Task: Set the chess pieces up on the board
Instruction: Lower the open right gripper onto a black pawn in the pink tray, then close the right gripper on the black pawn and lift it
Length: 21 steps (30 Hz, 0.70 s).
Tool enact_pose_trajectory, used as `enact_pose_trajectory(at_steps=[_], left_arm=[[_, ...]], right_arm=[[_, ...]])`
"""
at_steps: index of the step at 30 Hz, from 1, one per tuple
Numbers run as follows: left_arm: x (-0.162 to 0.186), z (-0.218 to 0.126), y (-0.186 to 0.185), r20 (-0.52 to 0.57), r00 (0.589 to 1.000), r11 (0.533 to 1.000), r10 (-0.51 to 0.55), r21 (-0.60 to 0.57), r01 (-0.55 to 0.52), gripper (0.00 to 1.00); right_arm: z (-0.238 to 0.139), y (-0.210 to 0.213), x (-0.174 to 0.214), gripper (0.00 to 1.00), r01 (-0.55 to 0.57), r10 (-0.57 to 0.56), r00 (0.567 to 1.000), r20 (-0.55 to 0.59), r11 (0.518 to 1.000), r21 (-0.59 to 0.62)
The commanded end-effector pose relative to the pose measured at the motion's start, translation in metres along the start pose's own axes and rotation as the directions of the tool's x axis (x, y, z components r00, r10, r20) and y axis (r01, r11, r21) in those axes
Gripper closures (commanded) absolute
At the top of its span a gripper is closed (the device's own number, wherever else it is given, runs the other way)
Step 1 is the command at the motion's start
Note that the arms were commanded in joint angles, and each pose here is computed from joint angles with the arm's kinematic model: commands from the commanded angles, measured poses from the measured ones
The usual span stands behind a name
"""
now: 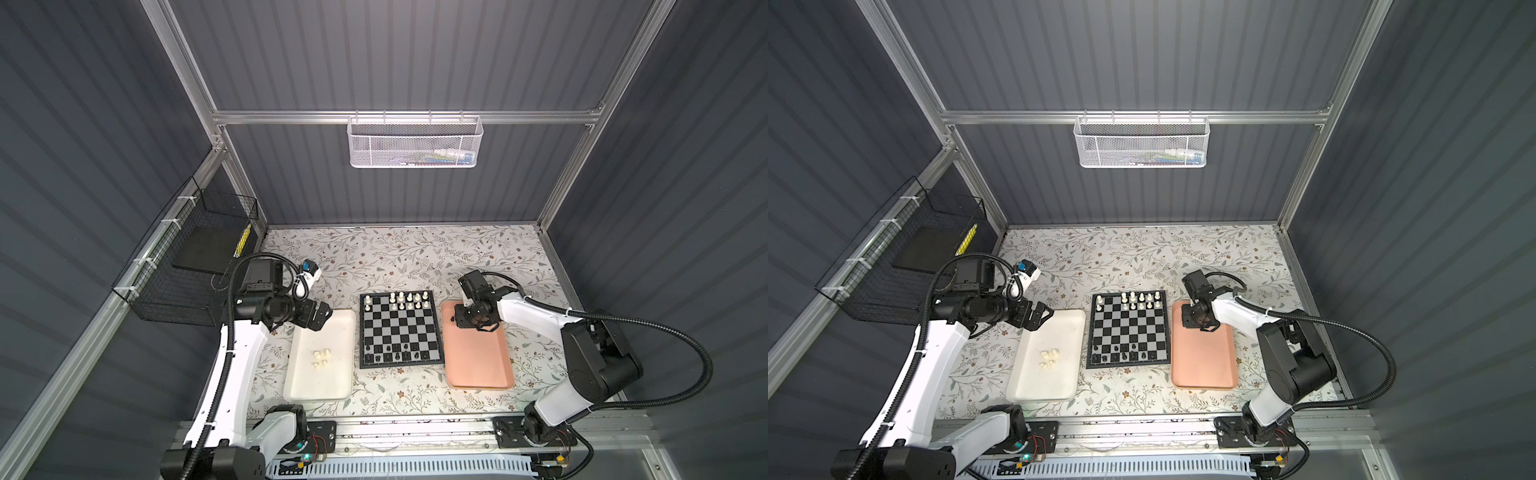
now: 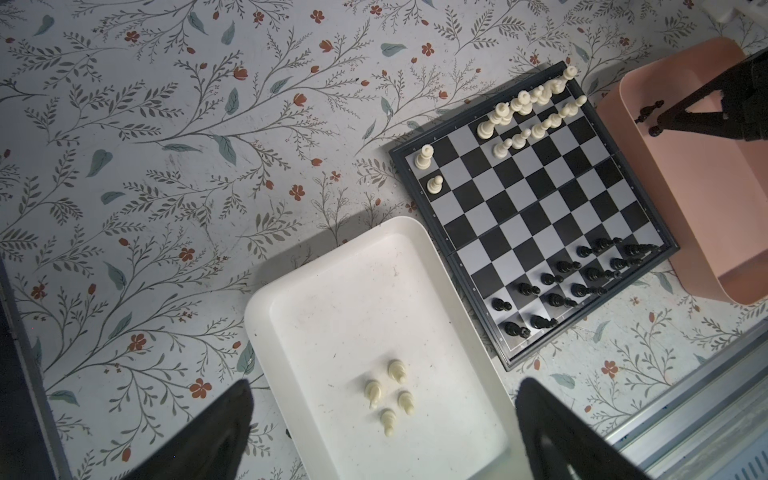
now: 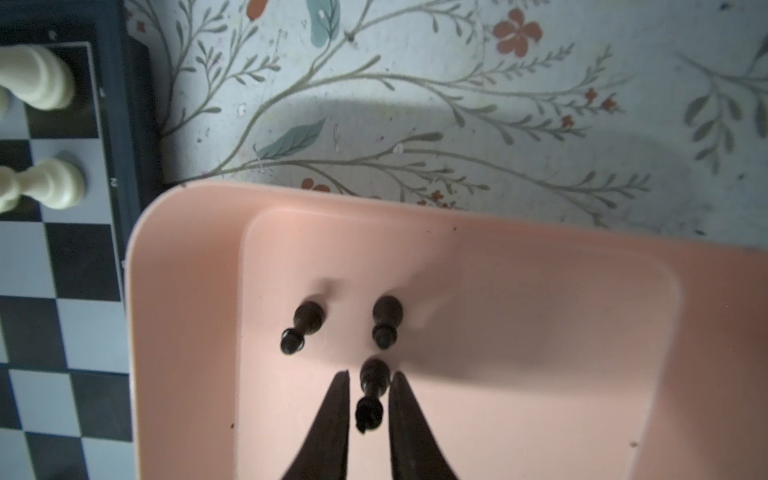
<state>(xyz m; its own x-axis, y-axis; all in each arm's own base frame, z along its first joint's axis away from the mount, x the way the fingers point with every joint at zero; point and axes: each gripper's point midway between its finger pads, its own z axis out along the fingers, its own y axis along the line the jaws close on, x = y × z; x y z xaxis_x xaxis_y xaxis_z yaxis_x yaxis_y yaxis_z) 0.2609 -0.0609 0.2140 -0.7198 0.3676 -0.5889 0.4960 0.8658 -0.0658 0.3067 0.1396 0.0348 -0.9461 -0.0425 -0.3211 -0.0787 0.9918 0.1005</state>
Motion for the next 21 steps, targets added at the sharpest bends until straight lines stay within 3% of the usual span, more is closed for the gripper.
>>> enact_pose_trajectory(at_steps=[1, 21], left_arm=[[-0.0055, -0.0017, -0.0058, 0.021, 1.0, 1.0, -0.003, 0.026, 0.002, 0.0], [-0.0049, -0.003, -0.0064, 0.026, 1.0, 1.0, -0.002, 0.024, 0.001, 0.01]], right_arm=[[0.0009, -0.0005, -0.0005, 0.79, 0.006, -0.006, 1.0, -0.019, 1.0, 0.004], [0.0027, -0.001, 0.002, 0.83, 0.011, -0.01, 1.0, -0.027, 1.0, 0.006]])
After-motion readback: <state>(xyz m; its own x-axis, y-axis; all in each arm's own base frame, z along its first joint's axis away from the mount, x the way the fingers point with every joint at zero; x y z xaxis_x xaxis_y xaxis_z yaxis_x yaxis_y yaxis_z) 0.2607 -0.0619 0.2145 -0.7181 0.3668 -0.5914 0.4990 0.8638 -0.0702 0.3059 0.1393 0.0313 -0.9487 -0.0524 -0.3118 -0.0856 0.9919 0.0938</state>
